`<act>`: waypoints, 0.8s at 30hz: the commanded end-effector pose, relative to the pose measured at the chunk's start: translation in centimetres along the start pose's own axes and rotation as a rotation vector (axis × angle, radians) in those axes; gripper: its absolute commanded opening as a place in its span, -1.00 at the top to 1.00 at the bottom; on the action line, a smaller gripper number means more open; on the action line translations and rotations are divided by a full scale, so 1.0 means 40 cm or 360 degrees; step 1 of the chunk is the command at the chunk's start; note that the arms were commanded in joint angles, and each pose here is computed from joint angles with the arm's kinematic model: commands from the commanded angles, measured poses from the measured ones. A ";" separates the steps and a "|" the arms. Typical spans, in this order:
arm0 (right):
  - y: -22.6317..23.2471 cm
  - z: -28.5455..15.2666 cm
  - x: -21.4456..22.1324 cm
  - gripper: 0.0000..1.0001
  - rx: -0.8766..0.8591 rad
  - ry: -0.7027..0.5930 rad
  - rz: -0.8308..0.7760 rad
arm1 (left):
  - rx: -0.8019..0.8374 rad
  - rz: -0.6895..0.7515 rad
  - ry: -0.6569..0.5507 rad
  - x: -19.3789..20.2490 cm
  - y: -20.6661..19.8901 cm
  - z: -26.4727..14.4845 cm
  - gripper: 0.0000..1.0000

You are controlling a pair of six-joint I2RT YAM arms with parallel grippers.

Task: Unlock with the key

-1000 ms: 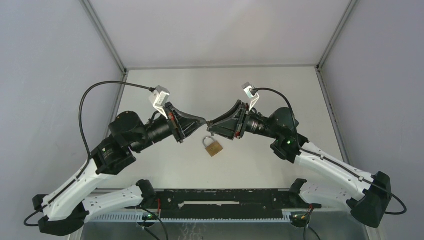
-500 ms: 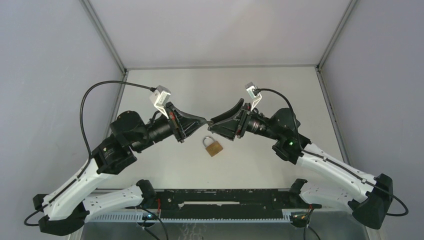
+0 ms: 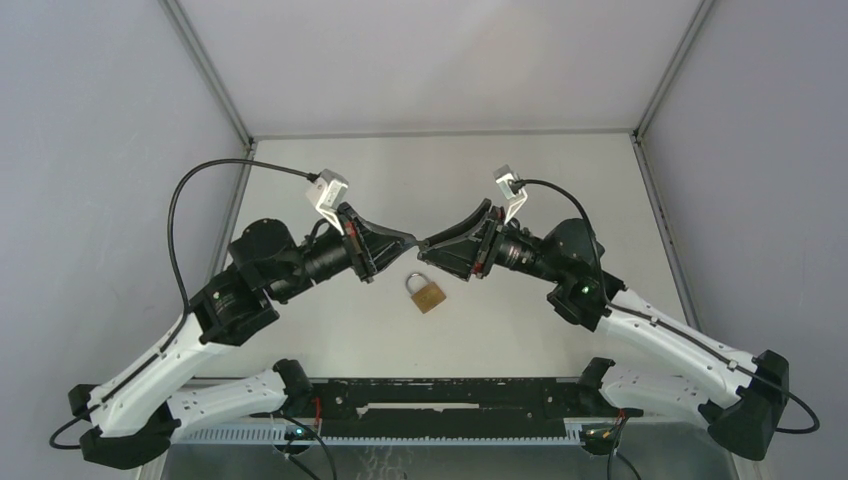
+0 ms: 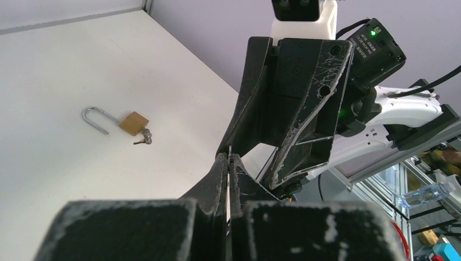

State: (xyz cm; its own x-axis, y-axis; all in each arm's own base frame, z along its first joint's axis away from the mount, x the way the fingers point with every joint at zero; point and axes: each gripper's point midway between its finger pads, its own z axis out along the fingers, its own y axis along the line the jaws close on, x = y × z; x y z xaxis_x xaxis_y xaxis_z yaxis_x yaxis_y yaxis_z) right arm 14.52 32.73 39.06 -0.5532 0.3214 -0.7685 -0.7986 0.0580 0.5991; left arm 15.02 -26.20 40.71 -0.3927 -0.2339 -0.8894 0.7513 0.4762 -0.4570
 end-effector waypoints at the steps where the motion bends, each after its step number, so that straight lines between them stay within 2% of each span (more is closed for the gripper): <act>1: 0.057 0.010 -0.046 0.02 -0.0114 -0.0074 -0.0066 | 0.0029 -0.0025 -0.0059 -0.021 -0.013 0.003 1.00; 6: 0.057 0.012 -0.043 0.17 -0.0121 -0.0066 -0.0059 | 0.0020 -0.0029 -0.0072 -0.023 -0.010 0.003 1.00; 13: 0.058 0.018 -0.037 0.24 -0.0139 -0.0051 -0.0044 | 0.0025 -0.0038 -0.0068 -0.019 -0.010 0.004 1.00; 21: 0.055 0.022 -0.051 0.49 -0.0141 -0.0083 -0.0014 | 0.0030 -0.0041 -0.0074 -0.020 -0.012 0.001 1.00; 24: 0.058 0.022 -0.055 0.51 -0.0149 -0.0092 0.0000 | 0.0028 -0.0044 -0.0077 -0.021 -0.012 -0.001 1.00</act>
State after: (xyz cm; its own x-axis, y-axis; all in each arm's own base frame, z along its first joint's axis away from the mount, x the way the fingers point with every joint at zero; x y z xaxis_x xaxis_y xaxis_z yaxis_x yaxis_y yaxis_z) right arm 14.82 33.49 38.66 -0.5757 0.3137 -0.7551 -0.7861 0.0421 0.6167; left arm 14.93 -26.15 41.25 -0.3998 -0.2596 -0.8791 0.7461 0.4649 -0.4766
